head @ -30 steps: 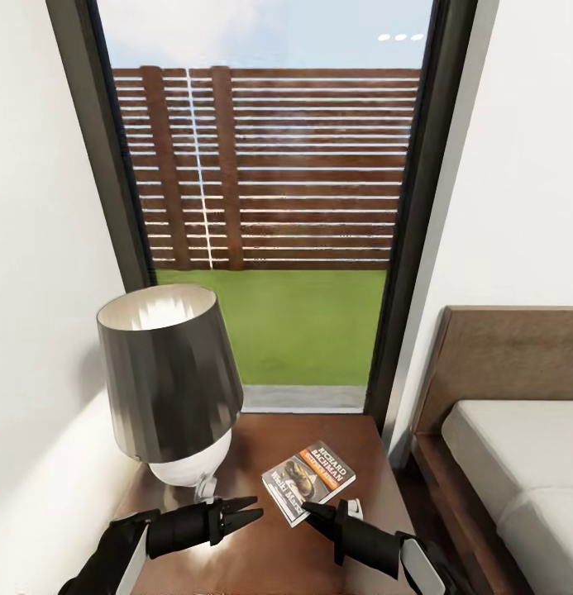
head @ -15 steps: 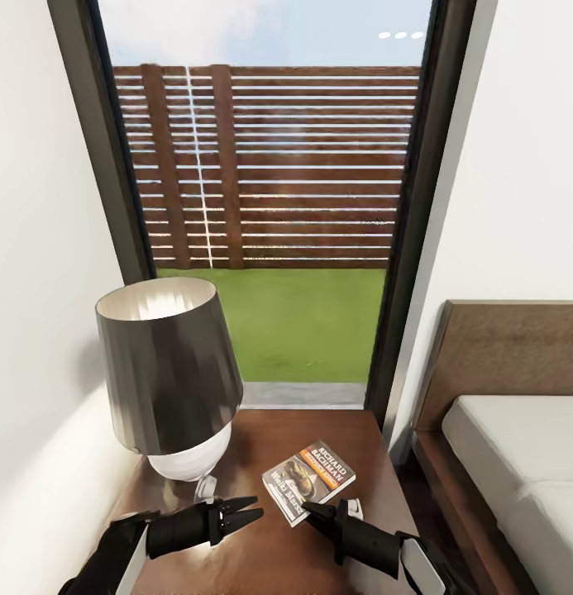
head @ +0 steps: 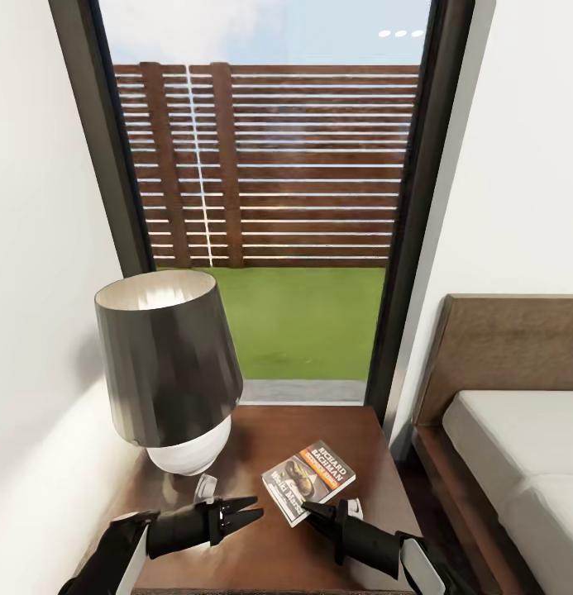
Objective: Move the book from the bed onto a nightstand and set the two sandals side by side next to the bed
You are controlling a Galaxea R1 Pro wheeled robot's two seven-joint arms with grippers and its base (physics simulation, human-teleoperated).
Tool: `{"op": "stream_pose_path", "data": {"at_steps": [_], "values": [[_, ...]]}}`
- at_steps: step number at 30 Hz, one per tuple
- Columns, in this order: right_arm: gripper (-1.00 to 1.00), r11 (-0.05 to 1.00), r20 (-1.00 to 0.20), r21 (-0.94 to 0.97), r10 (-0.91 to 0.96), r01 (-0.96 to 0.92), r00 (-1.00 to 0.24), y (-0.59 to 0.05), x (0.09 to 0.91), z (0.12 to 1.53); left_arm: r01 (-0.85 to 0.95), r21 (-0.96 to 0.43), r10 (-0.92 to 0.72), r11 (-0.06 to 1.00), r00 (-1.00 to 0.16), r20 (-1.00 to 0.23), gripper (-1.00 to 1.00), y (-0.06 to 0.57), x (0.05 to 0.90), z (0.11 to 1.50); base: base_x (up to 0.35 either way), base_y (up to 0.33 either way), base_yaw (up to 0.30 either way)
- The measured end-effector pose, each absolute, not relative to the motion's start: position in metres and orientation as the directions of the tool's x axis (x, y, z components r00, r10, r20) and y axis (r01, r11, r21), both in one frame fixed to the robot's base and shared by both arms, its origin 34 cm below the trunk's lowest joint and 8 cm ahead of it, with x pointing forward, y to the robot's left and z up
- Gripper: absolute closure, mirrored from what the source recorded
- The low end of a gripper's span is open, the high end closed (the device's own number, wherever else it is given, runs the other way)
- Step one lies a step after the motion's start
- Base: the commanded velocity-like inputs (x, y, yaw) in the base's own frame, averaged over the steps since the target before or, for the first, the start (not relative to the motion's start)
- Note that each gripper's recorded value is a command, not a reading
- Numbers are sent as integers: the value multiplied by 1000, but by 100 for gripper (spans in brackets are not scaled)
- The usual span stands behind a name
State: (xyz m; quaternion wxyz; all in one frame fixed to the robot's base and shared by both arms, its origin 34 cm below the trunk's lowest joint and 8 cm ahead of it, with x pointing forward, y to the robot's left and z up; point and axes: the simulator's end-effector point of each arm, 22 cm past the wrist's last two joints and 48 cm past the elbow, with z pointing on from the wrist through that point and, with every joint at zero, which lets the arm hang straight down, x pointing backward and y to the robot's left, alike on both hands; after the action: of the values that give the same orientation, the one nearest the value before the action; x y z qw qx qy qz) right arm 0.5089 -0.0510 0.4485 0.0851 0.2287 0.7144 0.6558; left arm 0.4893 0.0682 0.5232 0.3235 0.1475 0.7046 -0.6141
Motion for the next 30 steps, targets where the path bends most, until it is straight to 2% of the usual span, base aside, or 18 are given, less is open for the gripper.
{"op": "stream_pose_path", "data": {"at_steps": [30], "values": [[100,35,186,974,438,223,-879,-51,504,431,598,-775,-190,202,-752,-631,-100,68,486,506,0,0,0]]}}
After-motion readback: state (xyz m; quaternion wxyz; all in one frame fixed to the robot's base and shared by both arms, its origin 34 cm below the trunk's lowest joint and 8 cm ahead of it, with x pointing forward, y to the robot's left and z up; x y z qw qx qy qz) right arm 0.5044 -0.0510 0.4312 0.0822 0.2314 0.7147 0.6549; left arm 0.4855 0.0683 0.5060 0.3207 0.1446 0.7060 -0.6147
